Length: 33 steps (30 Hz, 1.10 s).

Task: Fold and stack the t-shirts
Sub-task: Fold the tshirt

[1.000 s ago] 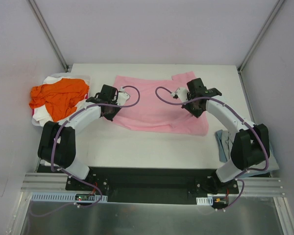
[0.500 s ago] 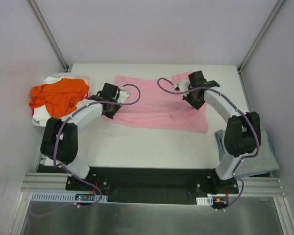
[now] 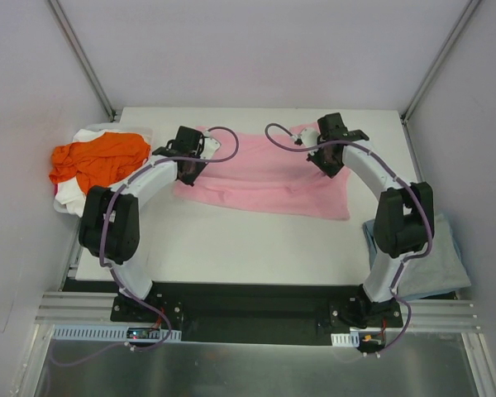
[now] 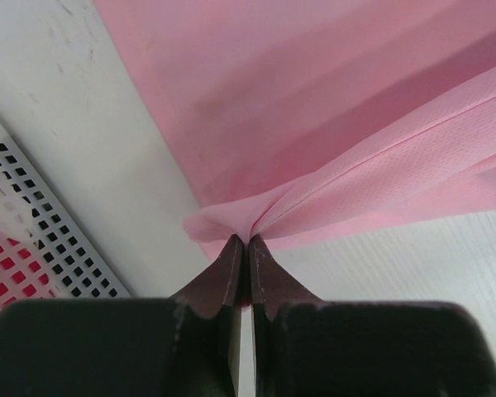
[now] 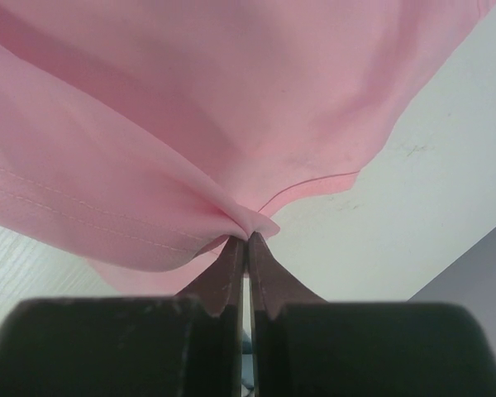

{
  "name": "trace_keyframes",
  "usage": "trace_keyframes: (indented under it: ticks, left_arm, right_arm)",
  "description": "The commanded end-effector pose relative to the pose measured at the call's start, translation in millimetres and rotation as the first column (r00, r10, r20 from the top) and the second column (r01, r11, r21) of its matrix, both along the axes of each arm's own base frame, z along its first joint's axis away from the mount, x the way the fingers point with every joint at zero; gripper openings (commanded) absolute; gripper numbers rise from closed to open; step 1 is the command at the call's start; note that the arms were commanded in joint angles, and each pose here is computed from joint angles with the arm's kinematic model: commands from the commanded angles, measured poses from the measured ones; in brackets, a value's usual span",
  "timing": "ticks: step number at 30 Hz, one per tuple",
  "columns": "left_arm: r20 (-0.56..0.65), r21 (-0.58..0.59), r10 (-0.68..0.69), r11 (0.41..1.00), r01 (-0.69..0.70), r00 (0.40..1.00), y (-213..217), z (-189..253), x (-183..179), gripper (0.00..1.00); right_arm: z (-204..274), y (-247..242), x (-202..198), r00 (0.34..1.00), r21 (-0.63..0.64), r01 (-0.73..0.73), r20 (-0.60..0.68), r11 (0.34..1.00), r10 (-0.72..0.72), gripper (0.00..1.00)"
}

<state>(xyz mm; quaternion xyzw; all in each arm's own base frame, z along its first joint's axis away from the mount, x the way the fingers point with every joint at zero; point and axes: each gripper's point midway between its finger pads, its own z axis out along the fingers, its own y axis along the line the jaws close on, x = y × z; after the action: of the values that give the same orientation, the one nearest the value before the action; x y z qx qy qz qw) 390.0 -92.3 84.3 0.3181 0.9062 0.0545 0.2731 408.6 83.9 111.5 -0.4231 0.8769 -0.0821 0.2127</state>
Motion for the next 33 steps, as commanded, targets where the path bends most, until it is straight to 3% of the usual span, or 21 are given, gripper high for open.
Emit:
trace_keyframes:
  ticks: [1, 33]
  left_arm:
    - [0.035, 0.019, 0.019, 1.000, -0.020, 0.999, 5, 10, 19, 0.00]
    - [-0.008, 0.113, -0.008, 0.994, 0.009, 1.000, 17, -10, 20, 0.00]
  right_arm:
    - [11, 2, 13, 0.999, 0.017, 0.000, 0.035, 1.000, 0.000, 0.01]
    - [-31, -24, 35, 0.999, -0.096, 0.051, -0.001, 0.994, -0.051, 0.01]
